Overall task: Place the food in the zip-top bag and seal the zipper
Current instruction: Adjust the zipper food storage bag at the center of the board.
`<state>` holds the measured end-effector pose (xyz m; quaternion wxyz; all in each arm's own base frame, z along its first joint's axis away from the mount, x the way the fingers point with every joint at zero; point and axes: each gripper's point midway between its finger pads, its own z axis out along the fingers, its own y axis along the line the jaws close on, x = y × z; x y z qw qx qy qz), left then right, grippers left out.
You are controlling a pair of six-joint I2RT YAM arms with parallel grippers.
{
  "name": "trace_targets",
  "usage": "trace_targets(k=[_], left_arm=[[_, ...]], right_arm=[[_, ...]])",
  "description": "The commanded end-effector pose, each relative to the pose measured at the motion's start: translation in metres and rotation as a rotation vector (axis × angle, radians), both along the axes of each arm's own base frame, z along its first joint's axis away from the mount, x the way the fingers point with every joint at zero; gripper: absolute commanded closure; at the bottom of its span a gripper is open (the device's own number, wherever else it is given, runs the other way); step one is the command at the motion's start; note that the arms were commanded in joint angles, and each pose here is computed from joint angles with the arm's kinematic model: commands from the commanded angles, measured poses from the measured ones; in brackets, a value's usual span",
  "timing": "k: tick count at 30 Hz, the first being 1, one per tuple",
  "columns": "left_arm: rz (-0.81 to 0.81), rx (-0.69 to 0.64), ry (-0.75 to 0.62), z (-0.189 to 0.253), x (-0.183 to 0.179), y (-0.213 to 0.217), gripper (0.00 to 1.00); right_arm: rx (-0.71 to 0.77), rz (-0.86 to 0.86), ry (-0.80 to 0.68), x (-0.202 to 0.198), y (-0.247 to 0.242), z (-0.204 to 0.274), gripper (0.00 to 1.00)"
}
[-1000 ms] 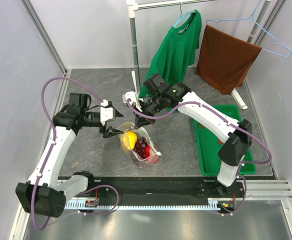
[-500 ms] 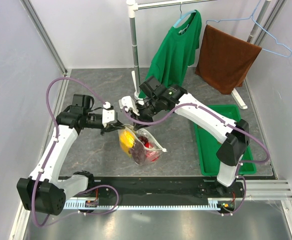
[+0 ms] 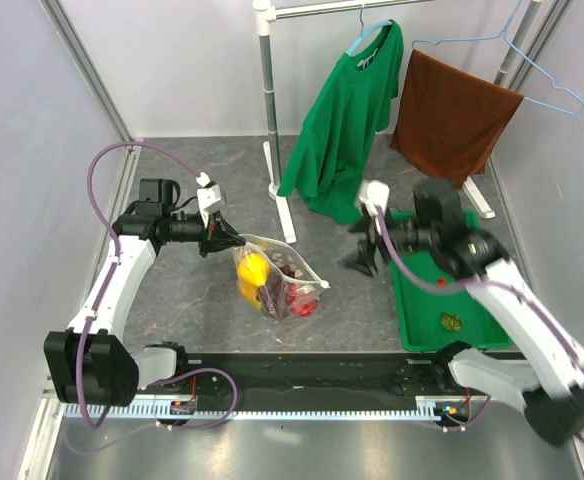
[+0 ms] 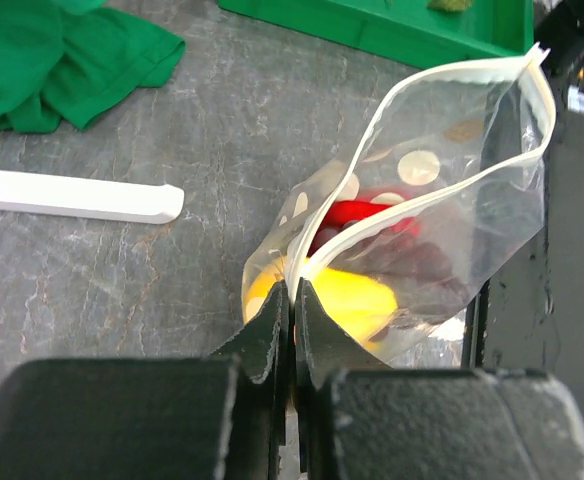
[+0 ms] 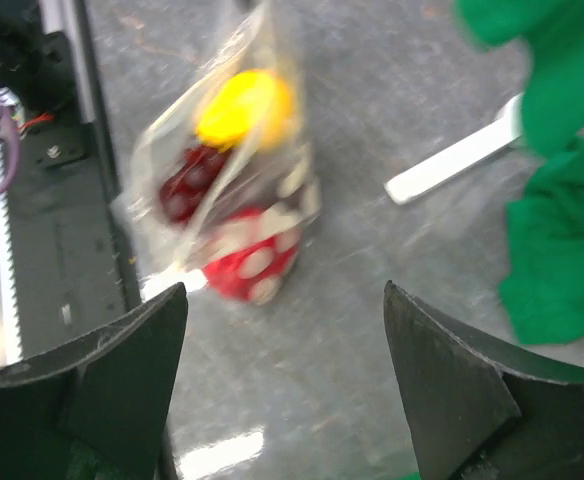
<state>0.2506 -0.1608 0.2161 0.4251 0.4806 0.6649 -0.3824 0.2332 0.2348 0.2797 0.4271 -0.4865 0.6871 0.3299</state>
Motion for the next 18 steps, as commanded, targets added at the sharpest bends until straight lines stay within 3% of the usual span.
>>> trace_targets(k=[1, 5, 9, 11, 18], left_arm=[[0.056, -0.073, 0.027, 0.014, 0.012, 0.000, 0.98], [0.105, -0.100, 0.085, 0.011, 0.017, 0.004, 0.98], [0.128, -0.108, 0.105, 0.009, 0.018, 0.006, 0.98], [0.140, -0.111, 0.113, 0.009, 0.020, 0.006, 0.98], [0.171, -0.129, 0.125, 0.008, 0.026, 0.014, 0.98]], right_arm=[[0.191, -0.058, -0.040, -0.030, -0.003, 0.002, 0.14], [0.237, -0.108, 0.012, -0.035, -0.005, -0.037, 0.15], [0.360, -0.126, 0.077, -0.029, 0.009, -0.035, 0.19], [0.375, -0.152, 0.158, -0.028, 0.014, -0.048, 0.20], [0.385, -0.095, 0.218, -0.036, 0.036, -0.059, 0.29]])
